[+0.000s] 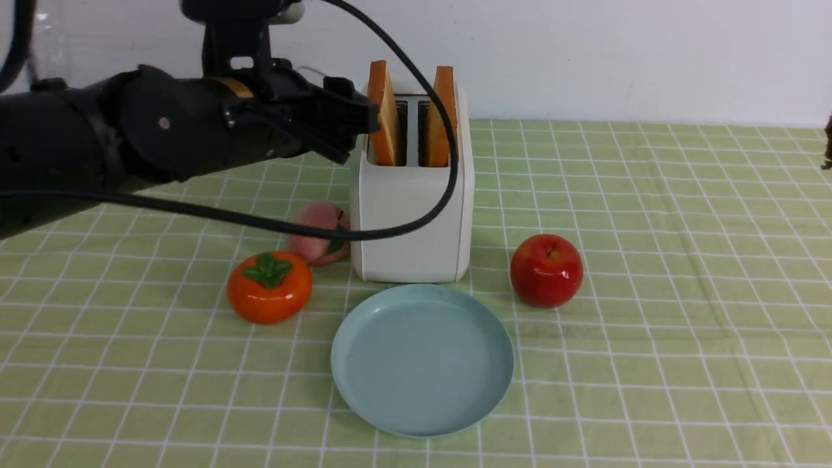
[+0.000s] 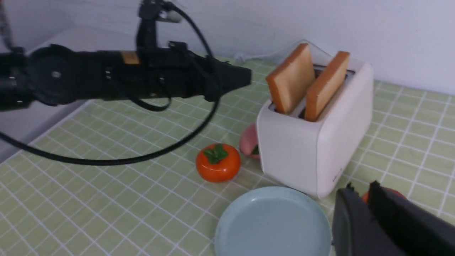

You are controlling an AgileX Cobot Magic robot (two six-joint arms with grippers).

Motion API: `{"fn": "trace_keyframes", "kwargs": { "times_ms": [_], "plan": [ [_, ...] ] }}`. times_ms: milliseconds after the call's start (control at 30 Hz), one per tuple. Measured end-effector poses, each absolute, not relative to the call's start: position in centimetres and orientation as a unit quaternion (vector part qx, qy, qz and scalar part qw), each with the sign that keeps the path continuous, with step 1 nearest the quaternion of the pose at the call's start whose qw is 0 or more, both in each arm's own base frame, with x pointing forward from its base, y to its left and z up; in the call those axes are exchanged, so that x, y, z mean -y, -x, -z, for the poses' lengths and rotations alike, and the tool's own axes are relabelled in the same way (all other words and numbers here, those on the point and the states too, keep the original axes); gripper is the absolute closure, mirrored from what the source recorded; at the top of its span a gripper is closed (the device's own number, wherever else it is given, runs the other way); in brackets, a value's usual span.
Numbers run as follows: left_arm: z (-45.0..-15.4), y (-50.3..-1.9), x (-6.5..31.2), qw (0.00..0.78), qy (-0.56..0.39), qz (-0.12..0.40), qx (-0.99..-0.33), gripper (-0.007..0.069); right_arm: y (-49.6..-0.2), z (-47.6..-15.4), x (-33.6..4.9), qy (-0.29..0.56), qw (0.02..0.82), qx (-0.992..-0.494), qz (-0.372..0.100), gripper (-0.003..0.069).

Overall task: Take toasted bread from bread machine on green coffee tablecloth place on plate.
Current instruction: 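Reach for a toast slice standing in the toaster with the left gripper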

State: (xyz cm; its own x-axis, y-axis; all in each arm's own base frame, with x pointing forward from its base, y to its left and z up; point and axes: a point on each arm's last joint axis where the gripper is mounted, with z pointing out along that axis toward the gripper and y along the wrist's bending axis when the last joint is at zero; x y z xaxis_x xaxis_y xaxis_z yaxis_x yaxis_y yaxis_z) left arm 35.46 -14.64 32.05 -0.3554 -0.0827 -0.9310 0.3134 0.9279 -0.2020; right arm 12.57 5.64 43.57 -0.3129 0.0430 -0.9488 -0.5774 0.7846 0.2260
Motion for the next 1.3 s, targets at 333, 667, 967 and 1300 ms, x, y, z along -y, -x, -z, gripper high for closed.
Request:
{"fn": "trace_keyframes", "kwargs": {
  "times_ms": [333,667,967,1300],
  "plan": [
    [-32.4,-38.3,15.9,0.572,-0.057,0.190,-0.796,0.0156,-12.4,-43.7,-5.8,0.186,0.560,-0.756,-0.283,0.0555],
    [-31.6,-40.9,17.0,0.565,-0.054,0.197,-0.799,0.0155,-12.4,-43.7,-5.8,0.187,0.559,-0.757,-0.283,0.0552],
    [-28.2,-43.0,17.9,0.540,-0.056,0.190,-0.818,0.0230,-12.4,-43.7,-5.8,0.187,0.558,-0.757,-0.283,0.0542],
    [-28.1,-43.0,18.0,0.539,-0.057,0.190,-0.818,0.0519,-12.4,-43.7,-5.8,0.188,0.558,-0.757,-0.283,0.0536]
  ]
}}
